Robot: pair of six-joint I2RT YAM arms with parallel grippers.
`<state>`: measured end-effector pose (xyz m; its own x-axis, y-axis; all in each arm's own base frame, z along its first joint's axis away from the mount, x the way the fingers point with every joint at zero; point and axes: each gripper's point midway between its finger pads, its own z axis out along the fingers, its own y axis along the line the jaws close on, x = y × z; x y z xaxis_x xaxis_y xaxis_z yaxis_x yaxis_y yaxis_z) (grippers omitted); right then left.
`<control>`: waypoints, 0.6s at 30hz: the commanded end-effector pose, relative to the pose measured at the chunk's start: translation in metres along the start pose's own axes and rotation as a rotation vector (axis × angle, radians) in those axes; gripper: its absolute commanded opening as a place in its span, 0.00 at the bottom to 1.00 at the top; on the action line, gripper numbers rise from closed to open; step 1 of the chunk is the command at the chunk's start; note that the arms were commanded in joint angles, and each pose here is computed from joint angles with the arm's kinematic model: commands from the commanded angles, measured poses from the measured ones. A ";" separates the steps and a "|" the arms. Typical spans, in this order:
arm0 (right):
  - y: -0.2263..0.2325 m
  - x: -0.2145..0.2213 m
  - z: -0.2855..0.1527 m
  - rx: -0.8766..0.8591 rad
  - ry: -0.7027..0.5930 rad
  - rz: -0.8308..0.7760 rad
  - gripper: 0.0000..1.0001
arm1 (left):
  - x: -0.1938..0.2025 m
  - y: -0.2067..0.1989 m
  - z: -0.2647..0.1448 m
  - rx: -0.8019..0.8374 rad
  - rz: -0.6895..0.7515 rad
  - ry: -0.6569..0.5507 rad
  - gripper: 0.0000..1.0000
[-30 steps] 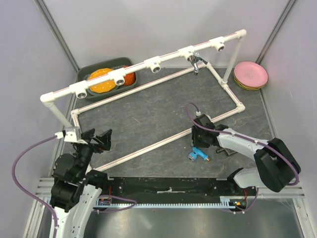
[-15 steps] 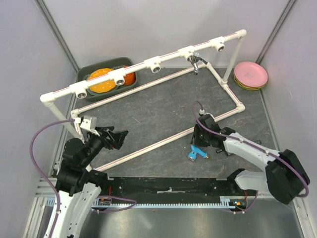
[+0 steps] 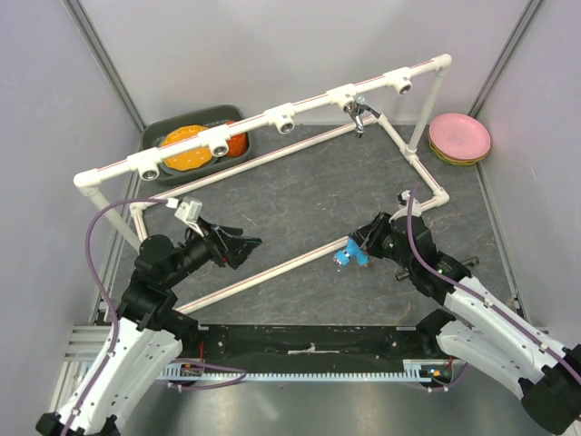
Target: Install the water faucets
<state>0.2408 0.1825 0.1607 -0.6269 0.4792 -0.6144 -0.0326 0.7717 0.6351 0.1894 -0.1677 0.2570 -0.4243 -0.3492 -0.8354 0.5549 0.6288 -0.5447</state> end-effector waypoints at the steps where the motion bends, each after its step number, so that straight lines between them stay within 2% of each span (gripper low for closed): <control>1: 0.030 -0.028 -0.011 -0.137 -0.137 0.107 0.00 | 0.006 -0.037 0.025 0.143 -0.017 0.011 0.90; 2: 0.036 -0.035 -0.016 -0.170 -0.164 0.118 0.00 | 0.001 -0.041 0.033 0.144 0.000 -0.028 0.90; 3: 0.035 -0.036 -0.017 -0.172 -0.176 0.127 0.00 | 0.016 -0.061 0.037 0.201 0.038 0.010 0.90; 5: 0.040 -0.043 -0.022 -0.201 -0.205 0.139 0.00 | 0.032 -0.070 0.054 0.188 0.095 0.042 0.90; 8: 0.046 -0.047 -0.027 -0.232 -0.224 0.151 0.00 | 0.042 -0.084 0.075 0.137 0.254 -0.011 0.91; 9: 0.047 -0.047 -0.028 -0.237 -0.223 0.154 0.00 | 0.043 -0.100 0.078 0.177 0.265 -0.036 0.91; 12: 0.058 -0.052 -0.034 -0.291 -0.236 0.171 0.00 | 0.057 -0.104 0.094 0.183 0.293 -0.034 0.91; 13: 0.059 -0.053 -0.035 -0.299 -0.239 0.175 0.00 | 0.052 -0.111 0.097 0.206 0.290 -0.068 0.91; 18: 0.064 -0.057 -0.046 -0.335 -0.255 0.191 0.00 | 0.079 -0.118 0.119 0.245 0.397 -0.025 0.91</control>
<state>0.2414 0.1834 0.2276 -0.4749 0.6711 -0.5693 -0.1421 0.5800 0.8022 0.1626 -0.3340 0.2044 -0.3015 -0.0517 -0.9521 0.7939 0.5394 -0.2807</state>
